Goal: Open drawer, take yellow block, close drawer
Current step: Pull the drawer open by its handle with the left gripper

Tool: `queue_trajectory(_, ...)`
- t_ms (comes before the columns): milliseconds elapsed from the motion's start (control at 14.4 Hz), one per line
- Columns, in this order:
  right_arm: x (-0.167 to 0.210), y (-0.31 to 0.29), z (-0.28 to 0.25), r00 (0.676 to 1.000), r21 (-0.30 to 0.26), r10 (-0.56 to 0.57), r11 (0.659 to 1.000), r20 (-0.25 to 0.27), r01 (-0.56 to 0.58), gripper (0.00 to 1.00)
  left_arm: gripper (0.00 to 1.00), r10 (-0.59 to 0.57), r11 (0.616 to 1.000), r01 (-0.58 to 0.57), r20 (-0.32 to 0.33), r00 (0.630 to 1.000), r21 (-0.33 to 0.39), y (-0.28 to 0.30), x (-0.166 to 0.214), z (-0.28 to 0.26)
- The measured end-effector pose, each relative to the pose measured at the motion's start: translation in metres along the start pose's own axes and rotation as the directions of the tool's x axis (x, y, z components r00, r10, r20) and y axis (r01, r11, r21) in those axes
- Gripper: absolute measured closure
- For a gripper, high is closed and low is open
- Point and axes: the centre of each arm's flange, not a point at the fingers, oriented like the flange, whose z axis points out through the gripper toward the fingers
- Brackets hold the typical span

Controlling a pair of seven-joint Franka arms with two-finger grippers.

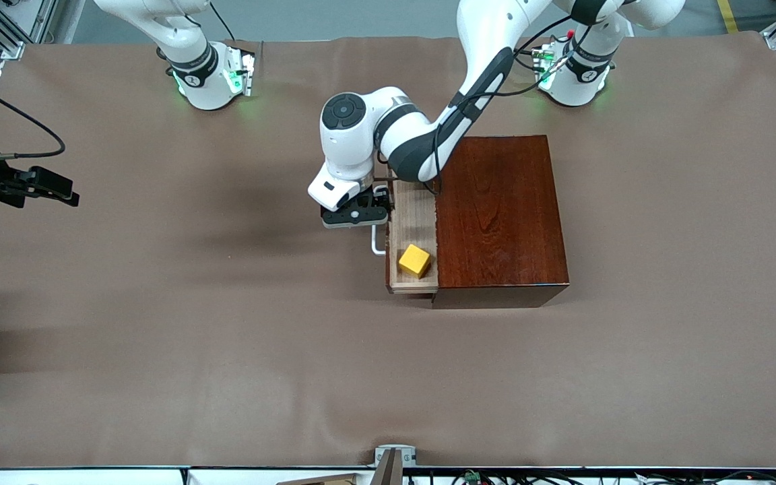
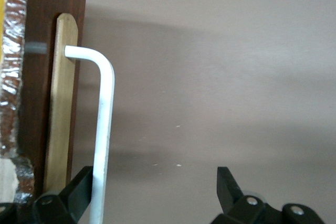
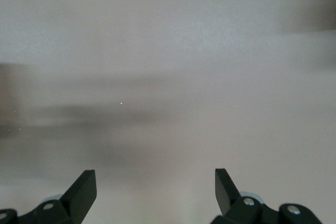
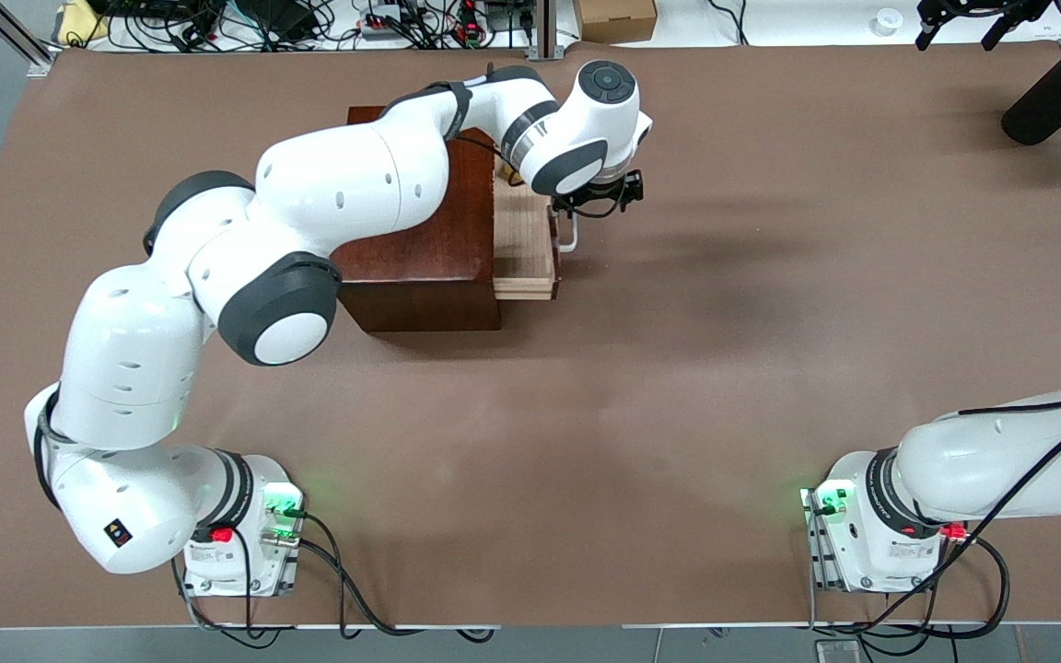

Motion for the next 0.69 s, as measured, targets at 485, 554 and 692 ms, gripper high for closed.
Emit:
queue_trajectory(485,0.000,0.000,0.000,1.000,0.000,0.000,1.000,0.000,0.000,0.00,0.00,0.015,0.996,-0.017,-0.021,1.000,-0.090,0.011,-0.002,-0.002)
queue_trajectory(554,0.000,0.000,0.000,1.000,0.000,0.000,1.000,0.000,0.000,0.00,0.00,0.017,0.992,-0.020,-0.031,0.999,-0.124,0.016,-0.004,-0.002)
queue_trajectory(692,0.000,0.000,0.000,1.000,0.000,0.000,1.000,0.000,0.000,0.00,0.00,0.022,0.989,-0.027,-0.036,0.999,-0.144,0.023,-0.008,-0.004)
